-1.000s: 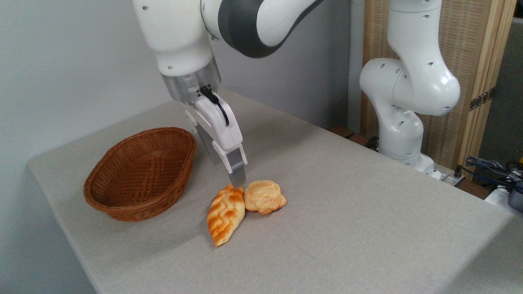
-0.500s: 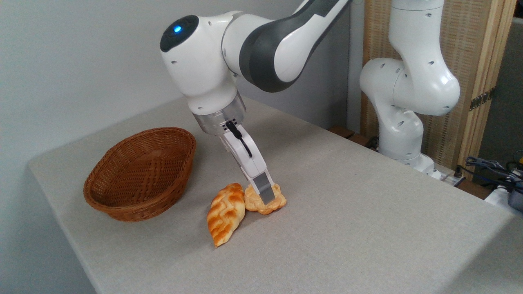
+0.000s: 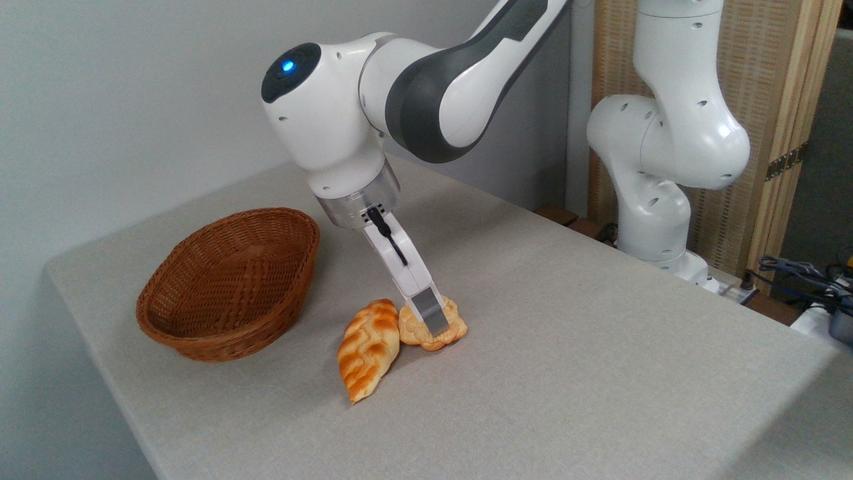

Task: Put bread into the basket
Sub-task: 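Close the gripper on the round pale bun, then lift the bun and carry it over the wicker basket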

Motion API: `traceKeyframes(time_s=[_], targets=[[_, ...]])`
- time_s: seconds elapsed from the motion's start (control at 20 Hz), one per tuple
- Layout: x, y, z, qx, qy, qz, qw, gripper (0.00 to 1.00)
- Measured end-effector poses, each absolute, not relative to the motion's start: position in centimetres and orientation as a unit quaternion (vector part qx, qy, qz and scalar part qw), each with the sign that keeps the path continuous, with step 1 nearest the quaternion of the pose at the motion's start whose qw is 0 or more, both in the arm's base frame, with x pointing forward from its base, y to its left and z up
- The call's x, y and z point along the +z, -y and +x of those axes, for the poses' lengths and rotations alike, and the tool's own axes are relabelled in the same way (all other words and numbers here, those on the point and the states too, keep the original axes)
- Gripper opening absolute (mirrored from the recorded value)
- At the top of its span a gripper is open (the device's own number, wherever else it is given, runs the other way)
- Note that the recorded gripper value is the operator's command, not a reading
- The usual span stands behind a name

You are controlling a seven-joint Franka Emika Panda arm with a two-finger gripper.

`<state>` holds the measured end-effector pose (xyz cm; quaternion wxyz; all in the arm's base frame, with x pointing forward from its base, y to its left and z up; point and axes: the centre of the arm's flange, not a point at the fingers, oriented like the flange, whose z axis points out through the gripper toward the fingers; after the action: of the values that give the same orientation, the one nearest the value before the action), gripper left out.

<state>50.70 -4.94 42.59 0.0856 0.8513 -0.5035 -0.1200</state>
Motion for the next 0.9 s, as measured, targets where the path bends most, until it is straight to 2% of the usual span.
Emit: traceKeyframes(time_s=[0.1, 0.15, 0.2, 0.3, 0.35, 0.5, 0.9], targets=[[42.23, 4.94, 50.83, -0.121, 0.503, 0.851, 0.086, 0.95], [42.07, 4.94, 50.95, -0.120, 0.503, 0.851, 0.086, 0.89], [41.93, 4.94, 51.09, -0.117, 0.504, 0.852, 0.085, 0.82], [41.75, 4.94, 51.28, -0.114, 0.504, 0.852, 0.083, 0.61], [41.72, 4.93, 51.32, -0.114, 0.504, 0.852, 0.083, 0.54], [41.73, 4.93, 51.35, -0.113, 0.505, 0.852, 0.082, 0.48], [41.80, 4.84, 51.35, -0.111, 0.510, 0.849, 0.083, 0.49]])
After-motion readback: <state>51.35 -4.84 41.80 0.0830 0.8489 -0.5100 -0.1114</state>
